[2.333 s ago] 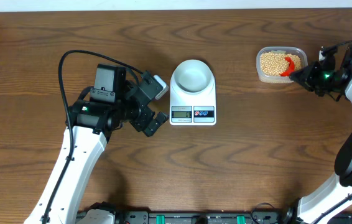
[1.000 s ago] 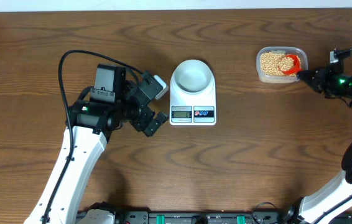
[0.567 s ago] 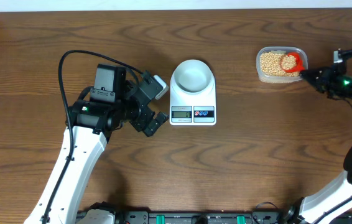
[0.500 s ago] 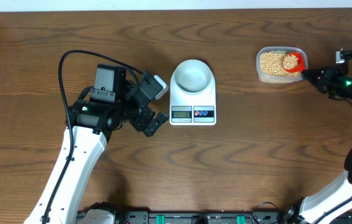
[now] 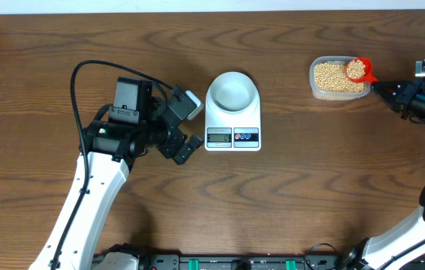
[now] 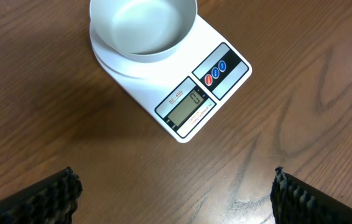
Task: Scoop item into bowl and weigh 50g on scale
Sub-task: 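Lift the filled red scoop up out of the bean tub, then carry the red scoop left over the white bowl on the scale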
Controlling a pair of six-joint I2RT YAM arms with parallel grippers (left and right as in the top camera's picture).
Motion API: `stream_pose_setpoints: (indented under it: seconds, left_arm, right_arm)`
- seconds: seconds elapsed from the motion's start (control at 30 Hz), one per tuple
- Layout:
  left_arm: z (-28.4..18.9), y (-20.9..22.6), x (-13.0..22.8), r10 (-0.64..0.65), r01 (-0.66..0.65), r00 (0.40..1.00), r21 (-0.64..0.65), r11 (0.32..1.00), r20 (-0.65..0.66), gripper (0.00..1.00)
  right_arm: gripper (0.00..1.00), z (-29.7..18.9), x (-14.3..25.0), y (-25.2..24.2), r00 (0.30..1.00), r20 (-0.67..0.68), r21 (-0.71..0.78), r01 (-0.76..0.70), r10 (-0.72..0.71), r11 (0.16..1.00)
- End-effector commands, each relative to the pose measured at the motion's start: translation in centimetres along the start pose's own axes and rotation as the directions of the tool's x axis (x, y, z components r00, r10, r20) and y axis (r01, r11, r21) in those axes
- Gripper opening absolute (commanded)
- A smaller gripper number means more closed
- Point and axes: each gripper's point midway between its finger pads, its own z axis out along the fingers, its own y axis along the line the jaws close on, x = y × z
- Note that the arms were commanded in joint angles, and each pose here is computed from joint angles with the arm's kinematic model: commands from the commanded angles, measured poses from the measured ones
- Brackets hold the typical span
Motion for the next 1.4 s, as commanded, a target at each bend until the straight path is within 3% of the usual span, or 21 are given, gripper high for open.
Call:
stream_pose_setpoints:
  seconds: [0.0,0.3,0.9,1.37]
  left_arm:
    - [-0.3,0.2,-0.7,0.02,-0.02,1.0,-0.002,1.0,0.017,1.0]
    - [-0.3,0.2,-0.7,0.02,-0.02,1.0,-0.002,1.0,0.017,1.0]
    - [-0.3,0.2,-0.7,0.02,-0.02,1.0,-0.002,1.0,0.017,1.0]
    - [-0.3,0.2,-0.7,0.02,-0.02,1.0,-0.002,1.0,0.017,1.0]
  right_arm:
    - [0.01,-0.2,0.1,1.4,1.0,-0.01,-0.099,0.015,-0.016,0.995]
    - [0.01,0.3,0.6,2.5,0.999,-0.033,-0.151,0.016,-0.021,0.988]
    - [0.01,9.0,4.5,7.9,0.97,-0.232,-0.225,0.019,-0.073,0.974]
    - [0.01,14.9,9.6,12.2,0.913,-0.358,-0.3,0.087,-0.197,0.95]
